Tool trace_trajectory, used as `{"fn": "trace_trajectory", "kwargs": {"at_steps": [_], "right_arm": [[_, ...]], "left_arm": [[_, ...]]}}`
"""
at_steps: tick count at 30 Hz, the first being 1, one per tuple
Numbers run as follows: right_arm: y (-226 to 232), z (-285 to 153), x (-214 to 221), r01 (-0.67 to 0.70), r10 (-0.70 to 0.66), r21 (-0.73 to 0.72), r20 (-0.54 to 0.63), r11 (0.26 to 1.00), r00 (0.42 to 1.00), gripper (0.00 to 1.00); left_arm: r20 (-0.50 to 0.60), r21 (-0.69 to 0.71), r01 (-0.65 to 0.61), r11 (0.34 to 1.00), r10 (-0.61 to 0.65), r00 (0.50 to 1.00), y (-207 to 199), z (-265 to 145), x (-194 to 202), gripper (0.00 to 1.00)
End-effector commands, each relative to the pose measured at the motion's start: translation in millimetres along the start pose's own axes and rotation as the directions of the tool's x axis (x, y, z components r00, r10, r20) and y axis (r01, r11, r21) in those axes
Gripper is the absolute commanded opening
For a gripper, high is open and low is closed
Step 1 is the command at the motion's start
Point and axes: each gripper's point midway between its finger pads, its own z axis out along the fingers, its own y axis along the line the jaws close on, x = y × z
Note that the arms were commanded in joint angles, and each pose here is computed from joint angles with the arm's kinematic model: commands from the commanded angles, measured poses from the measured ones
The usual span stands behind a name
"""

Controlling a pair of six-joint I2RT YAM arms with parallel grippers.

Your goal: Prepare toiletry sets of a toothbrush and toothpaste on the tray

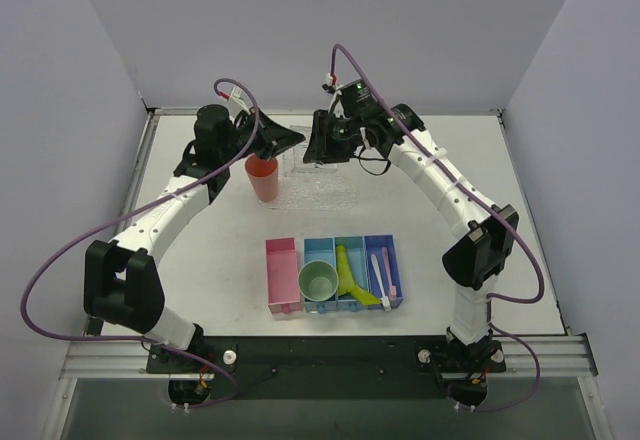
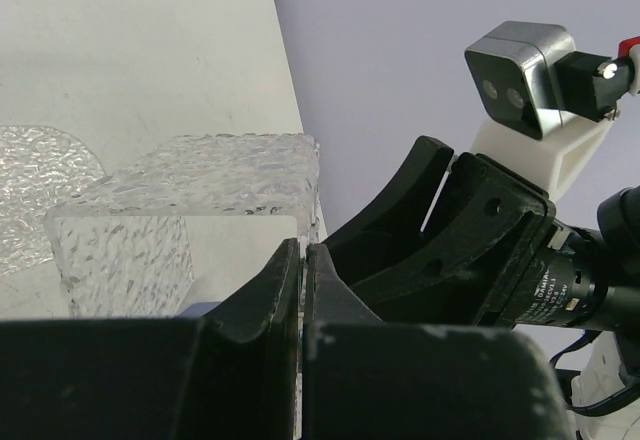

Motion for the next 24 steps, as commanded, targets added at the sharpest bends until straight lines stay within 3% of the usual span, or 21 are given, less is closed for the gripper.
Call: {"fn": "trace_trajectory", "kwargs": {"at_steps": [1,8,11,12,13,16,24], "right_arm": [[9.0,-4.0,-5.6,0.009,-0.009,-0.015,0.011,1.0,1.0,0.31],[4.9,-5.8,-8.8,0.004,-0.005,0.016,0.031,1.0,0.999,0.01],[3.3,-7.1,-11.1,0.001,-0.002,0.026,0.042,1.0,0.999,0.0],[2.7,-6.8,-10.4,-0.002,0.0,0.028,0.04,1.0,0.999,0.0],[3.4,-7.7,-11.4,0.001,-0.002,0.026,0.044,1.0,0.999,0.0],[2.6,-9.4,-13.8,-0.008,0.005,0.036,0.057,0.999,0.998,0.0],[-3.7,-13.1,-17.9,-0.027,0.021,0.069,0.09,0.997,0.996,0.0]], "left_arm": [[0.041,0.124,-0.077,0.989,0.072,0.997,-44.0,-1.4,-16.4,0.0],[0.024,0.096,-0.085,0.992,0.083,0.996,-37.6,-3.1,-12.1,0.0],[0.012,0.044,-0.098,0.994,0.098,0.995,-29.2,-5.2,-11.3,0.0],[0.014,0.032,-0.114,0.993,0.113,0.993,-26.9,-5.6,-11.7,0.04],[0.009,0.021,-0.116,0.993,0.116,0.993,-25.7,-6.1,-11.2,0.15],[0.008,0.009,-0.132,0.991,0.132,0.991,-24.4,-7.5,-11.9,0.35],[0.003,-0.032,-0.181,0.983,0.181,0.983,-21.2,-11.1,-13.5,0.6]]}}
